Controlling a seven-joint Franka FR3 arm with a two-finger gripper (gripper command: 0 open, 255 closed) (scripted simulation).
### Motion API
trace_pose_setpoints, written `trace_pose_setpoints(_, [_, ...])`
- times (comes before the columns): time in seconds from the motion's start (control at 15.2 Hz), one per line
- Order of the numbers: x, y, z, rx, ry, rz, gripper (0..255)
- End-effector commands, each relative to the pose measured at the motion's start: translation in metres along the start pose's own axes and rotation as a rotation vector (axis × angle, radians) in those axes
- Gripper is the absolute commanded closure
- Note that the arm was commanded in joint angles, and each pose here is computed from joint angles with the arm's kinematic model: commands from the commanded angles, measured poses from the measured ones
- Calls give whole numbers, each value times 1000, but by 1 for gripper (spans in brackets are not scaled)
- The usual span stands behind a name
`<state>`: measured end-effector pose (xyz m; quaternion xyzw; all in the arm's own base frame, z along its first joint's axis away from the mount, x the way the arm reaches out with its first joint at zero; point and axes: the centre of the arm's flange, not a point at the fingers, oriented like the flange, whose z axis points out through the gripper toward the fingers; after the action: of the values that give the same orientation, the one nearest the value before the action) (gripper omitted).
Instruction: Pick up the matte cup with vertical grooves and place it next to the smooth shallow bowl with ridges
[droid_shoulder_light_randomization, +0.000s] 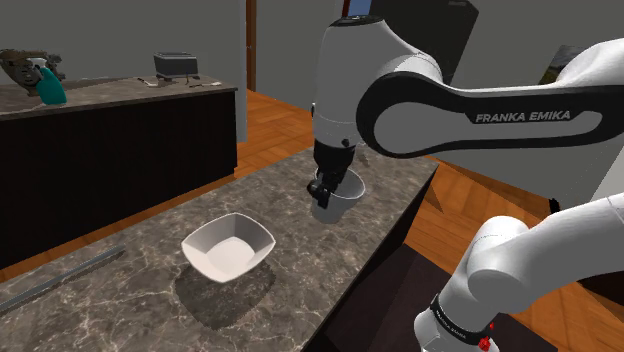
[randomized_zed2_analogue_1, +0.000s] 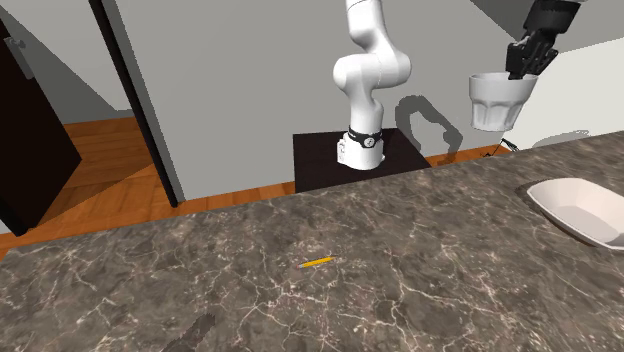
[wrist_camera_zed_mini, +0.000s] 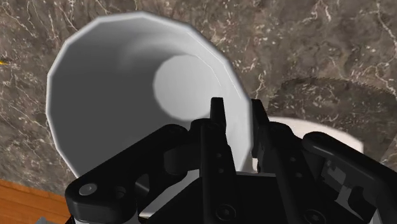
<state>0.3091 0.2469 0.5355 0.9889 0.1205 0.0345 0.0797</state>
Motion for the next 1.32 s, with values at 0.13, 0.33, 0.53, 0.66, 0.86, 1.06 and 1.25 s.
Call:
trace_pose_setpoints(0.13, [6,-53,-7,1,0,1,255])
trace_pose_setpoints(0.33, [12,-92,-13,1,0,1,255])
trace_pose_setpoints(0.53, [18,-131,-19,1,0,1,255])
trace_pose_setpoints(0.66, [22,-157,-24,1,0,1,255])
trace_pose_setpoints(0.86, [24,-179,-17,1,0,1,255])
trace_pose_setpoints(1.06, [23,-182,-1,1,0,1,255])
trace_pose_setpoints(1.25, [23,-185,14,1,0,1,255])
